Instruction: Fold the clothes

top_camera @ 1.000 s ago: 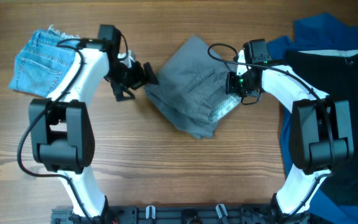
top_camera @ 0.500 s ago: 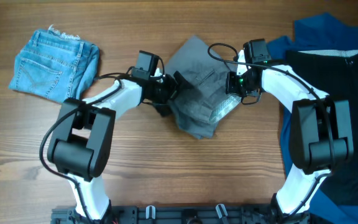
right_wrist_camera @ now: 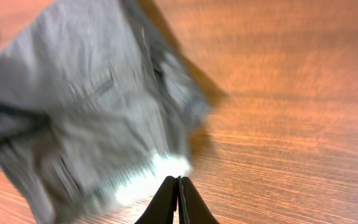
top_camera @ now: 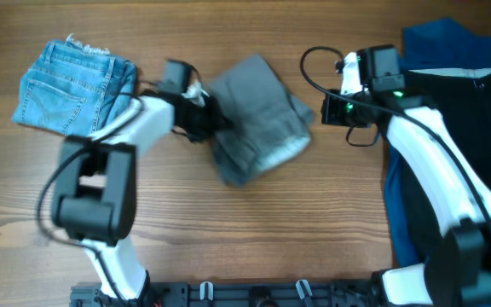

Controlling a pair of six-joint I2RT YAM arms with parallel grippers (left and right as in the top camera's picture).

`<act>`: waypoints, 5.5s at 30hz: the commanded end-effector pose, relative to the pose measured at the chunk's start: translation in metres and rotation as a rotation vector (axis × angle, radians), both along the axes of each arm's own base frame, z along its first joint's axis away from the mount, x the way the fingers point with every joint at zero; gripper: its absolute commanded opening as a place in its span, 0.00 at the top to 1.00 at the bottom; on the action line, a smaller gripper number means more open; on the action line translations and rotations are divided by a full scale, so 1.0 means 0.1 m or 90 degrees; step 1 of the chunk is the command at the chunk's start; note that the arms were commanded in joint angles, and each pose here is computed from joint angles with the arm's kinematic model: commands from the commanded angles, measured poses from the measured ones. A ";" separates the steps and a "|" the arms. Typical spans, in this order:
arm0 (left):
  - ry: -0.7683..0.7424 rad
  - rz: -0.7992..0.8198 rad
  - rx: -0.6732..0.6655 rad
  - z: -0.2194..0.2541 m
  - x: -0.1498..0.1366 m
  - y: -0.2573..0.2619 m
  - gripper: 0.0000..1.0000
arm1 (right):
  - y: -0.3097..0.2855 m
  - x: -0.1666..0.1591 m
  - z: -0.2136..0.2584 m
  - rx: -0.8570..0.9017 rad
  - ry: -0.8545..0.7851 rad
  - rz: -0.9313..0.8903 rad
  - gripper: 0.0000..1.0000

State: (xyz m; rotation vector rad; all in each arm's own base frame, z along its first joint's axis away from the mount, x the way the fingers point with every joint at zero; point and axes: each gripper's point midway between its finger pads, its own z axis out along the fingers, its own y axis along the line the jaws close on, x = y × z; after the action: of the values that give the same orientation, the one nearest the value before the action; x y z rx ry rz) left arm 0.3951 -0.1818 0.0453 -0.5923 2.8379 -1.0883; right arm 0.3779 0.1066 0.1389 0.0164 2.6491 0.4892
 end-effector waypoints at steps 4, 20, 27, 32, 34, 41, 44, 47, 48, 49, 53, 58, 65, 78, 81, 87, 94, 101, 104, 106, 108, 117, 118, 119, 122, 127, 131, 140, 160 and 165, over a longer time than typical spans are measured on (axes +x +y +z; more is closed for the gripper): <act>-0.385 0.158 0.020 1.91 1.11 1.38 0.96 | 0.05 -0.08 0.51 0.052 -0.064 -0.026 0.95; -0.144 0.403 0.121 0.84 0.32 3.73 0.00 | 0.12 -0.11 0.53 0.097 -0.041 -0.048 0.94; -0.252 0.373 0.296 1.82 -0.08 3.68 0.15 | 0.12 -0.10 0.53 0.096 -0.042 -0.051 0.94; -0.133 0.327 0.397 0.71 0.31 3.69 0.96 | 0.11 -0.13 0.51 0.098 -0.030 -0.057 0.94; -0.074 0.293 0.377 0.13 0.40 3.59 0.96 | 0.10 -0.18 0.48 0.089 -0.019 -0.049 0.94; -0.178 0.189 0.346 0.97 0.51 3.18 0.52 | -0.14 -0.17 1.01 -0.003 -0.164 -0.039 0.94; -0.347 0.169 0.401 2.21 0.28 2.97 0.37 | -0.16 -0.26 1.63 -0.028 -0.309 0.009 0.91; -0.467 0.190 0.430 3.11 -0.33 2.70 0.00 | -0.20 -0.50 2.14 -0.035 -0.418 0.026 0.85; -0.484 0.197 0.440 3.27 -0.54 2.63 0.00 | -0.22 -0.60 2.30 -0.030 -0.451 0.023 0.83; -0.494 0.204 0.450 3.37 -0.70 2.60 0.00 | -0.23 -0.69 2.40 -0.025 -0.473 0.019 0.67; -0.523 0.221 0.473 3.59 -1.09 2.50 0.00 | -0.30 -1.08 2.82 -0.006 -0.564 0.006 0.00; -0.537 0.224 0.476 3.65 -1.15 2.47 0.00 | -0.32 -1.22 2.94 0.049 -0.574 -0.032 0.00; -0.527 0.222 0.474 3.60 -1.11 2.49 0.00 | -0.31 -1.26 2.72 0.039 -0.517 -0.022 0.00; -0.527 0.222 0.474 3.60 -1.11 2.49 0.00 | -0.32 -1.31 2.12 -0.176 -0.645 0.145 0.00; -0.527 0.222 0.474 3.60 -1.11 2.49 0.00 | -0.39 -1.45 1.71 -0.165 -0.682 0.113 0.00; -0.527 0.222 0.474 3.60 -1.11 2.49 0.00 | -0.59 -1.57 1.11 -0.110 -0.734 0.002 0.00; -0.527 0.222 0.474 3.60 -1.11 2.49 0.00 | -0.50 -1.40 0.52 -0.092 -0.773 0.021 0.00; -0.527 0.222 0.474 3.60 -1.11 2.49 0.00 | -0.50 -1.39 0.41 -0.092 -0.742 0.026 0.00; -0.527 0.222 0.474 3.60 -1.11 2.49 0.00 | -0.50 -1.39 0.40 -0.092 -0.739 0.027 0.00; -0.527 0.222 0.474 3.60 -1.11 2.49 0.00 | -0.50 -1.39 0.40 -0.092 -0.739 0.027 0.00; -0.527 0.222 0.474 3.60 -1.11 2.49 0.00 | -0.50 -1.39 0.40 -0.092 -0.739 0.027 0.00; -0.533 0.217 0.472 3.62 -1.12 2.46 0.00 | -0.50 -1.39 0.40 -0.092 -0.739 0.026 0.00; -0.541 0.212 0.470 3.64 -1.13 2.41 0.00 | -0.50 -1.39 0.40 -0.092 -0.739 0.027 0.00; -0.560 0.197 0.463 3.69 -1.18 2.31 0.00 | -0.50 -1.39 0.40 -0.092 -0.739 0.027 0.00; -0.601 0.166 0.465 3.81 -1.29 2.08 0.00 | -0.50 -1.39 0.40 -0.092 -0.739 0.027 0.01; -0.699 0.216 0.485 3.88 -1.57 2.01 0.00 | -0.50 -1.39 0.40 -0.092 -0.739 0.027 0.00; -0.788 0.294 0.414 3.50 -1.69 1.95 0.00 | -0.50 -1.39 0.40 -0.092 -0.739 0.027 0.00; -0.956 0.209 0.396 2.42 -1.85 1.67 0.00 | -0.50 -1.39 0.40 -0.092 -0.739 0.027 0.00; -0.876 0.146 0.359 1.17 -1.52 1.55 0.00 | -0.50 -1.39 0.40 -0.092 -0.739 0.027 0.00; -0.876 0.146 0.359 1.17 -1.52 1.55 0.00 | -0.50 -1.39 0.40 -0.092 -0.739 0.027 0.00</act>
State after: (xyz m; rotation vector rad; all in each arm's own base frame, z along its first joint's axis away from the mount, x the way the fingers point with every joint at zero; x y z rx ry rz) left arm 0.2442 -0.0236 0.1633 -0.0455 1.6273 -0.3139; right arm 0.2399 0.0553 0.1771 -0.2817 1.5409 0.1814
